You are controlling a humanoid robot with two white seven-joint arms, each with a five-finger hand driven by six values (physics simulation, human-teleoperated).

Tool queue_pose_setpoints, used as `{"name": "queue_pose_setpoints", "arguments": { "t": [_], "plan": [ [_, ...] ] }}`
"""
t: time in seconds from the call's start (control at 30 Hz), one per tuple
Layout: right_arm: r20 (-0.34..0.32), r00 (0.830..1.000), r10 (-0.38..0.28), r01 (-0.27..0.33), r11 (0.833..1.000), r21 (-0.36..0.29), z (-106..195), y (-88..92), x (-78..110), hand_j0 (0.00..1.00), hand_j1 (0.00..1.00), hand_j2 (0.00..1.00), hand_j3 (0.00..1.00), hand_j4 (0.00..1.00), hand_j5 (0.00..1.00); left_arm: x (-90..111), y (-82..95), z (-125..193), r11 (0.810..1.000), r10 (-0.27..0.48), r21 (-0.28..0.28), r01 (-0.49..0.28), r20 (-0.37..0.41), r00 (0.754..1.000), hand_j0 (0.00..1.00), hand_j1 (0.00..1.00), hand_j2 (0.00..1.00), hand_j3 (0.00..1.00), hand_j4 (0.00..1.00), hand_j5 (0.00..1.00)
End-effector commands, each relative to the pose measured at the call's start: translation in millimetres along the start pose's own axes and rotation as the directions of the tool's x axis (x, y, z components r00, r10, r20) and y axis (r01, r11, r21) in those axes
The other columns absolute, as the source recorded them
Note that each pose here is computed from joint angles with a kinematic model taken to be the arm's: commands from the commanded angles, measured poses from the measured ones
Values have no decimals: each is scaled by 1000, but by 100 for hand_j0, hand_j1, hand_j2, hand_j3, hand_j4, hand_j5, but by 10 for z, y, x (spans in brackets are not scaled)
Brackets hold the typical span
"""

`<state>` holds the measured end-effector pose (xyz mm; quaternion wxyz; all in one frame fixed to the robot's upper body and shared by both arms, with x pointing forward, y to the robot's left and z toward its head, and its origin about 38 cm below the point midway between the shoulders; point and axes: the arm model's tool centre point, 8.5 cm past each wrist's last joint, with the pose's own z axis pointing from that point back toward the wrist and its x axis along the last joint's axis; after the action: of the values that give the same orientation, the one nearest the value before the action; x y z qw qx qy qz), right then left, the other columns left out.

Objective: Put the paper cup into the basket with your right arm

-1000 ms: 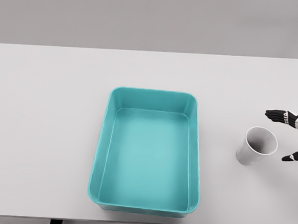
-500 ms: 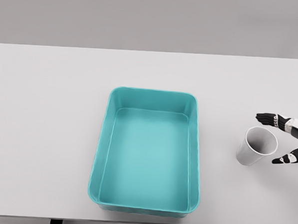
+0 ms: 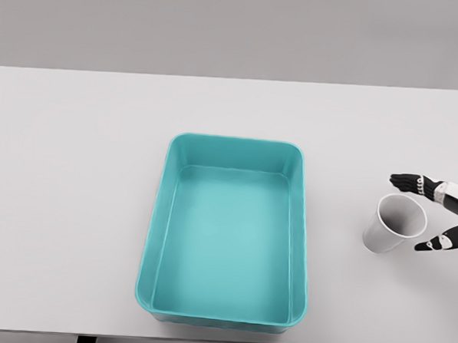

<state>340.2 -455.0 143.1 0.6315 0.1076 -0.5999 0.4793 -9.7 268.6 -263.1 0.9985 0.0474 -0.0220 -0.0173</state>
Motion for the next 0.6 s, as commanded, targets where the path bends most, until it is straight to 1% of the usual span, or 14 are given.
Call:
{"name": "queue_pose_setpoints", "arguments": {
  "t": [0.0,0.07,0.57],
  "plan": [
    [-4,1000,-2,2,1000,-6,12,-14,-10,100,100,100,100,100,100,0,1,0,1000,0,0,0,0,1000,100,100,100,100,100,100],
    [-17,1000,20,-20,1000,9,11,-11,-13,100,100,100,100,100,100,0,1,0,1000,0,0,0,0,1000,100,100,100,100,100,100],
    [-29,999,28,-28,999,16,17,-1,-36,100,100,100,100,100,100,0,1,0,1000,0,0,0,0,1000,100,100,100,100,100,100]
  ]
}}
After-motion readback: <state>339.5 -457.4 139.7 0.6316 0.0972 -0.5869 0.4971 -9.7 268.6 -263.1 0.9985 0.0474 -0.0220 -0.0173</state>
